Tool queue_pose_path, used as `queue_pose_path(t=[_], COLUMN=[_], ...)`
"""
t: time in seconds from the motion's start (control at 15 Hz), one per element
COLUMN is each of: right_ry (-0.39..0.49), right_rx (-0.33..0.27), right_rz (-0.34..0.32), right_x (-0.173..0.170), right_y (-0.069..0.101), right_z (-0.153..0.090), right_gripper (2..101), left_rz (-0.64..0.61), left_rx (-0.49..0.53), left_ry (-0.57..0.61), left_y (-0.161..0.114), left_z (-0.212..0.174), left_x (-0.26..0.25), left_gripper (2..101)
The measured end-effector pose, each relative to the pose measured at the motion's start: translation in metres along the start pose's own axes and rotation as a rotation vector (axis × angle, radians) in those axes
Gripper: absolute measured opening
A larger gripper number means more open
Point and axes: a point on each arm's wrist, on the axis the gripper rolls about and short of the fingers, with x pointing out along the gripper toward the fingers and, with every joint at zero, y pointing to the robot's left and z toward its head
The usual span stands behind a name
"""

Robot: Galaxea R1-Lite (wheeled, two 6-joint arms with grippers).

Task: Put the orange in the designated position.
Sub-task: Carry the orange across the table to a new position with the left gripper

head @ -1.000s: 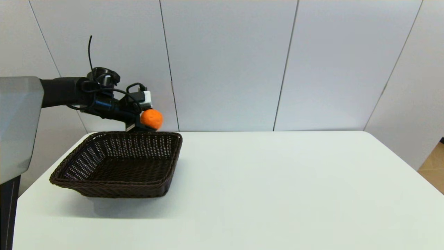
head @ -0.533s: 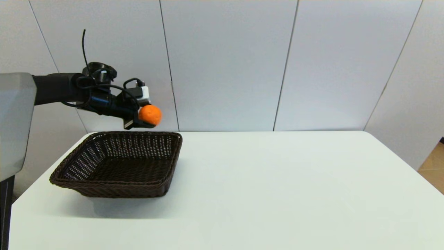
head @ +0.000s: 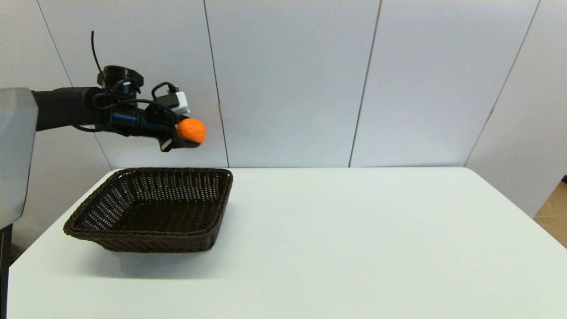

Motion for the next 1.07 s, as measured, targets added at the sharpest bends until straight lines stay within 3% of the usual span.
queue_pose_path(t=[0.47,1.07], right_ry=[0.000,0.000], right_rx=[0.000,0.000], right_rz=[0.000,0.000], right_x=[0.000,0.000], right_y=[0.000,0.000], right_z=[0.000,0.000], right_gripper=[98.0,98.0], left_rz=[-0.103,-0.109], left_rx=[-0.078,-0.112], left_ry=[0.061,0.080], left_y=[-0.014,-0.017], left_z=[-0.016,-0.025], left_x=[0.012,0.020], left_gripper=[65.2,65.2])
